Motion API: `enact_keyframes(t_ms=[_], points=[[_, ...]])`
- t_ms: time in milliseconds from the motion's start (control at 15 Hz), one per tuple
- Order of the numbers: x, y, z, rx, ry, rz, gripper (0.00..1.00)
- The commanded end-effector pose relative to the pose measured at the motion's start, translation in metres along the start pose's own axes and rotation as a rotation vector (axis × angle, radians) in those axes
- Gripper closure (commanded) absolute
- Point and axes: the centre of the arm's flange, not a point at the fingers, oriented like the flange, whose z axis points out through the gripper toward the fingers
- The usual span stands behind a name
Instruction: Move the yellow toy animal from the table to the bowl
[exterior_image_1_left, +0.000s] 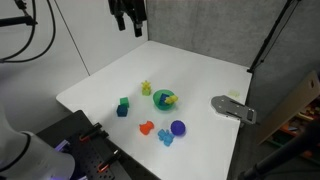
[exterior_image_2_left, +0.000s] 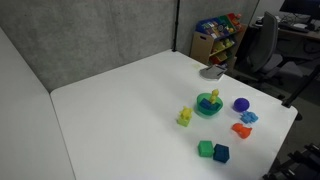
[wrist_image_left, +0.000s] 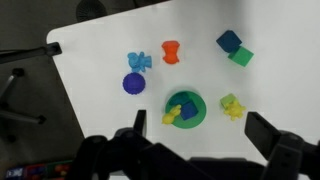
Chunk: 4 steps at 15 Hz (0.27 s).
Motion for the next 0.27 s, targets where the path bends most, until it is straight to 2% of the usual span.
enact_keyframes(t_ms=[0, 200], points=[[0.0, 0.0023, 0.0, -0.015, 0.0, 0.0, 0.0], [0.0, 0.0022, 0.0023, -0.019, -0.004, -0.001, 0.0]])
